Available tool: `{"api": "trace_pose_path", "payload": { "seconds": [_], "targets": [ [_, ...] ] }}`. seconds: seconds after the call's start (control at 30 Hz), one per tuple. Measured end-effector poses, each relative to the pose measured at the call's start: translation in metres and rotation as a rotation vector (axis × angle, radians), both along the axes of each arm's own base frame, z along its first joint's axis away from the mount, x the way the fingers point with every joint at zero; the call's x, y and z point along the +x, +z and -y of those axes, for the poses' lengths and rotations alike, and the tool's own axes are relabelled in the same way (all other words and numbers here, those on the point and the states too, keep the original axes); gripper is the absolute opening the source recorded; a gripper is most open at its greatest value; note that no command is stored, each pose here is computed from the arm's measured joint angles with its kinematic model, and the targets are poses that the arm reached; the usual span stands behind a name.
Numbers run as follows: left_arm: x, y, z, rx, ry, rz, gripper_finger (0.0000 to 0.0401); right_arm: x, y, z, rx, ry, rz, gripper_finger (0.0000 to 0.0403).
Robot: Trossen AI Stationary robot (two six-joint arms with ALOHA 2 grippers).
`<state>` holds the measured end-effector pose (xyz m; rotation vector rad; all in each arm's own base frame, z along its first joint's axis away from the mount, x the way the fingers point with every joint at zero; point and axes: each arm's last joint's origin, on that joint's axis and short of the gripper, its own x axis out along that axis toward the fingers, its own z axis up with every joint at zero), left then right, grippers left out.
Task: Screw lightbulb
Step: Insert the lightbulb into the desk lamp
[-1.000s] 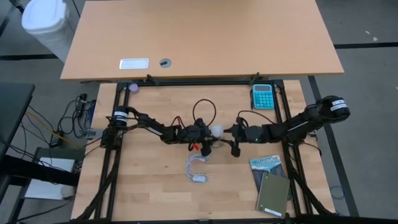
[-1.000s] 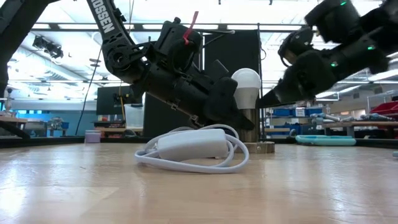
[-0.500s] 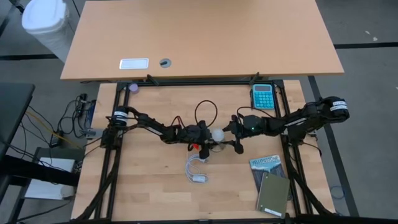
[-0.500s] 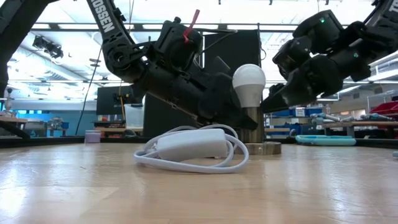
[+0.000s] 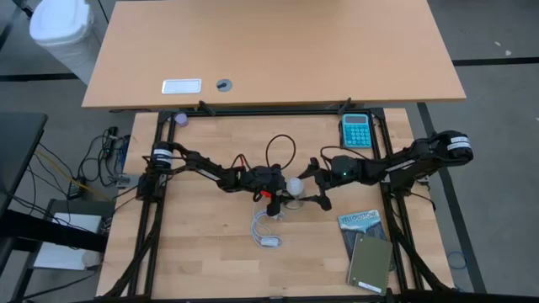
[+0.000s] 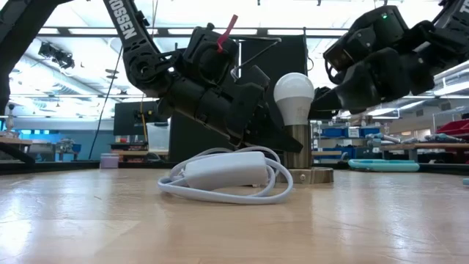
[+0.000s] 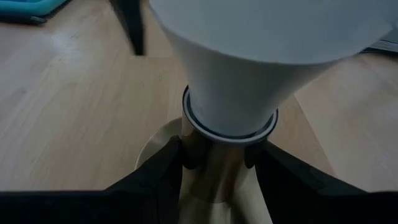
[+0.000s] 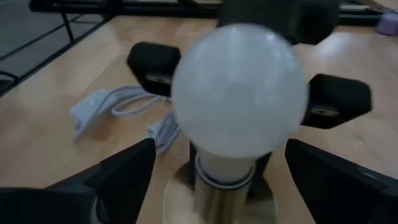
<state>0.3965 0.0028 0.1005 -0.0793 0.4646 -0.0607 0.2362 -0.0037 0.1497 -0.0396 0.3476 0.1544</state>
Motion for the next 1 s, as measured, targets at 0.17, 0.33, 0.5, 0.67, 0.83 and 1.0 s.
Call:
{"api": "trace_pose_path", "payload": {
  "seconds": [0.17, 0.33, 0.5, 0.67, 0.83, 1.0],
  "targets": [
    [0.001, 0.002, 0.0, -0.002, -0.002, 0.024, 0.0188, 0.004, -0.012, -0.001, 0.01, -0.01, -0.032, 0.0351],
    [0.001, 0.001, 0.0, -0.005, 0.002, 0.02, 0.0188, 0.011, -0.016, -0.006, 0.019, 0.009, 0.021, 0.035],
    [0.001, 0.001, 0.0, -0.01, 0.014, 0.013, 0.0188, 0.01, -0.018, -0.01, 0.038, 0.009, -0.001, 0.035],
    [0.001, 0.001, -0.001, -0.004, 0.032, 0.008, 0.0188, 0.006, -0.015, -0.015, 0.042, 0.012, -0.039, 0.035],
    [0.0, 0.0, -0.001, -0.006, 0.044, -0.004, 0.0188, -0.003, -0.003, -0.02, 0.046, 0.011, -0.066, 0.0346],
    [0.0, -0.001, -0.002, -0.003, 0.06, -0.011, 0.0188, -0.014, 0.01, -0.036, 0.111, 0.065, -0.082, 0.0334]
  ]
}}
